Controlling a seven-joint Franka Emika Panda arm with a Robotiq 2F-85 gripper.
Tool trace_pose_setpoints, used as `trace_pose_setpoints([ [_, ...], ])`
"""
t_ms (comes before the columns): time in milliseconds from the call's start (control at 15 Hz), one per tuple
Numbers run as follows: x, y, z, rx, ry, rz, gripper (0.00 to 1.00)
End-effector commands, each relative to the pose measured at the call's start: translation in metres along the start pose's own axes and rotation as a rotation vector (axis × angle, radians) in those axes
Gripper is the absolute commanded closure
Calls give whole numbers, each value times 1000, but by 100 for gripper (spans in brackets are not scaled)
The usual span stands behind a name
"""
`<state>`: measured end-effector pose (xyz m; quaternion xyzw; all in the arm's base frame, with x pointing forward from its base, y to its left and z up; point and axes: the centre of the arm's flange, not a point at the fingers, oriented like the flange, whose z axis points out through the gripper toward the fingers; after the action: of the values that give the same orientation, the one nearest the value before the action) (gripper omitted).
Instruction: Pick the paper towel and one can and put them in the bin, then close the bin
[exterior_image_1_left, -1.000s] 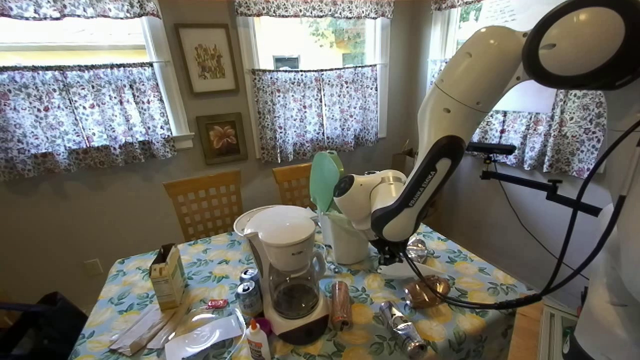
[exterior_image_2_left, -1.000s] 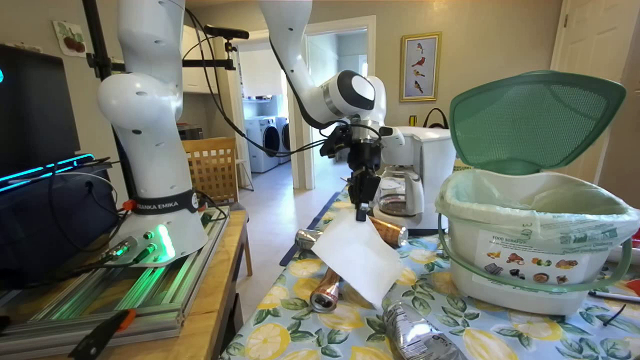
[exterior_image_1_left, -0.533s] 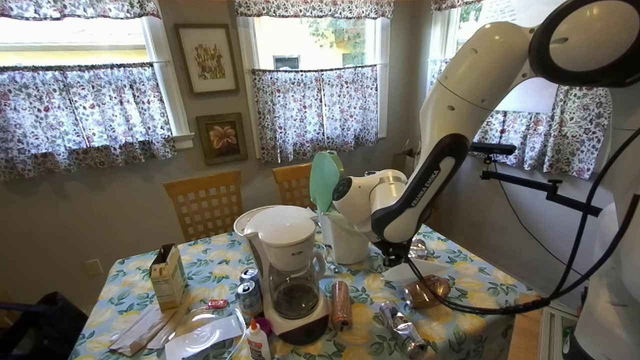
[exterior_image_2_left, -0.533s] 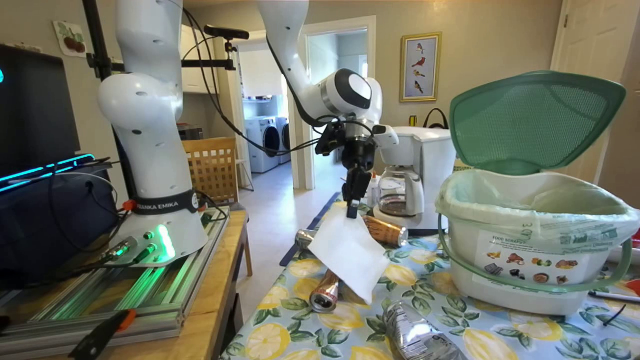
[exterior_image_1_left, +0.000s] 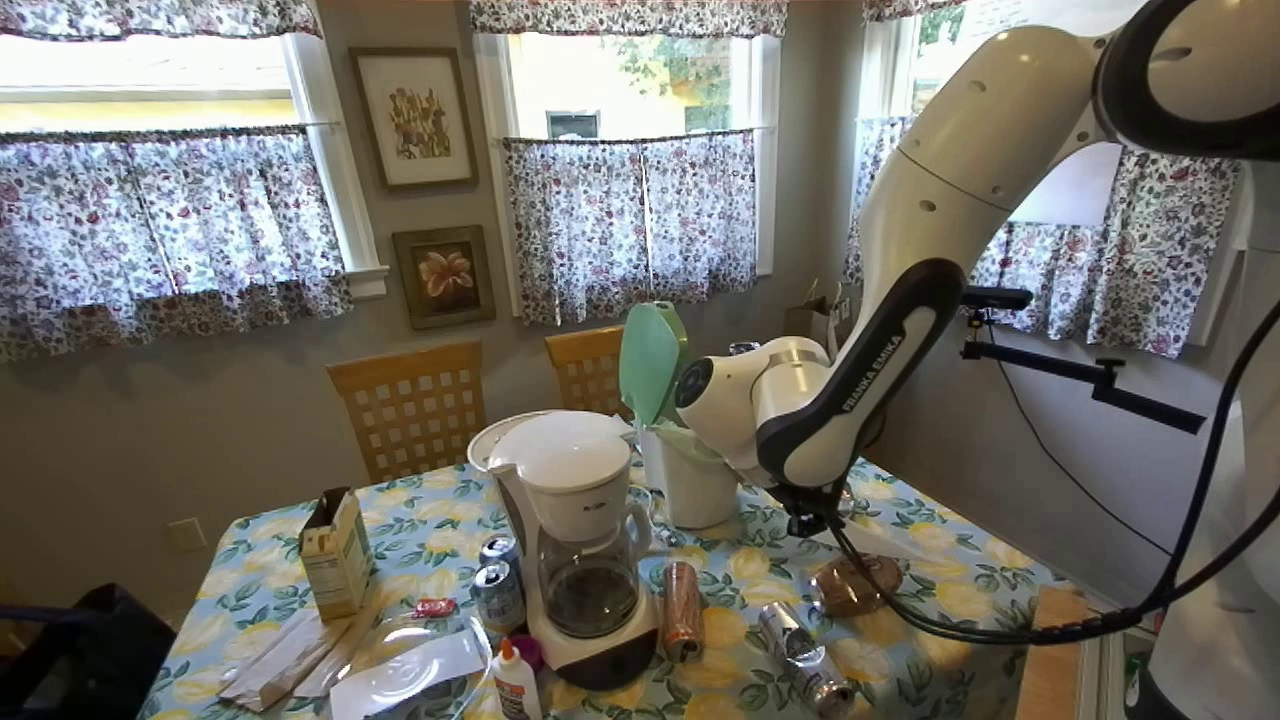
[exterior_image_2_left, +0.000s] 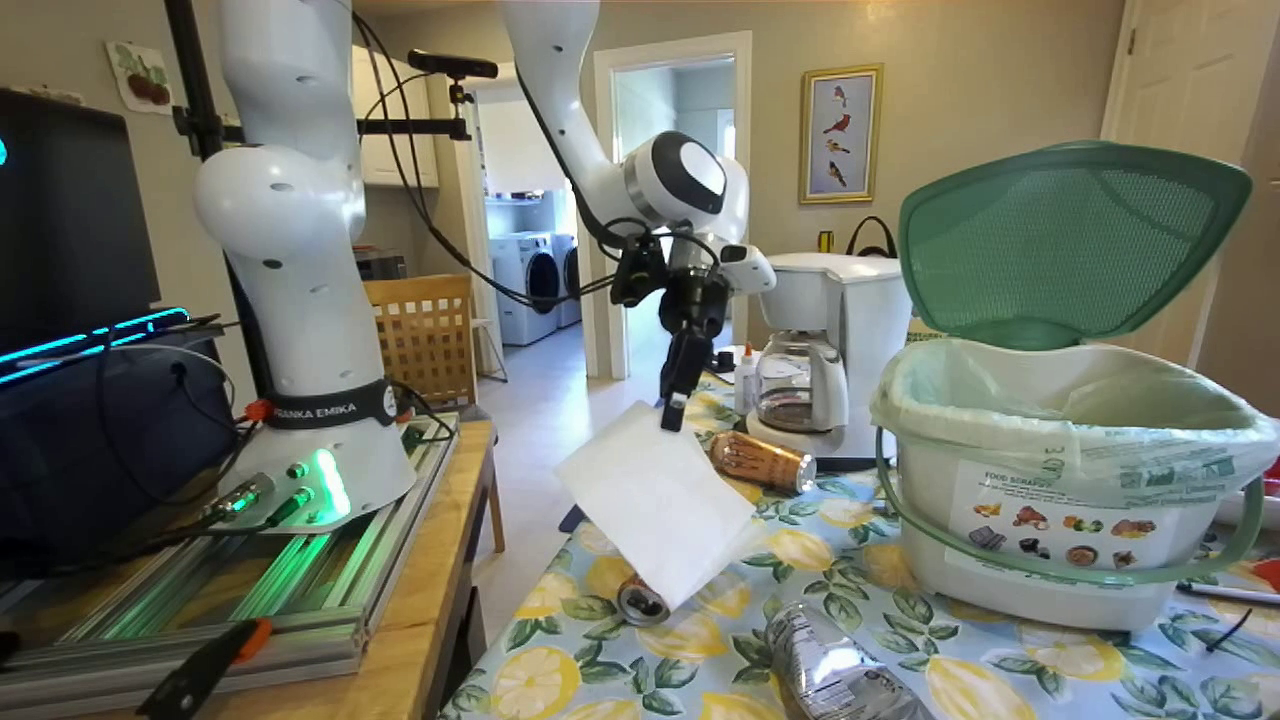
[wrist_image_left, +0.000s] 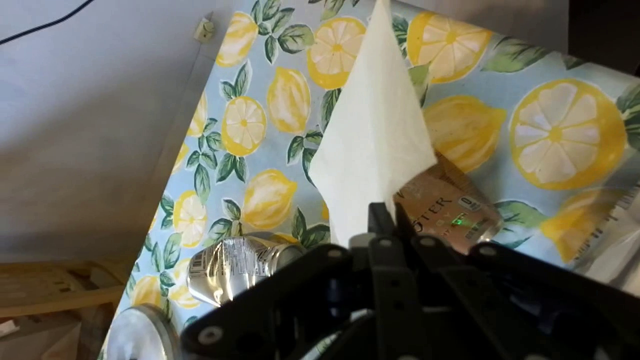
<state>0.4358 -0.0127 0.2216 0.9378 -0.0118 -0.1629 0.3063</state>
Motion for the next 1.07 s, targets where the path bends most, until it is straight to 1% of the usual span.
trace_pose_setpoints([
  [0, -3, 2, 6, 1, -27, 24, 100],
  [533, 13, 4, 16, 3, -30, 21, 100],
  [1000, 26, -8, 13, -36, -14, -29, 100],
])
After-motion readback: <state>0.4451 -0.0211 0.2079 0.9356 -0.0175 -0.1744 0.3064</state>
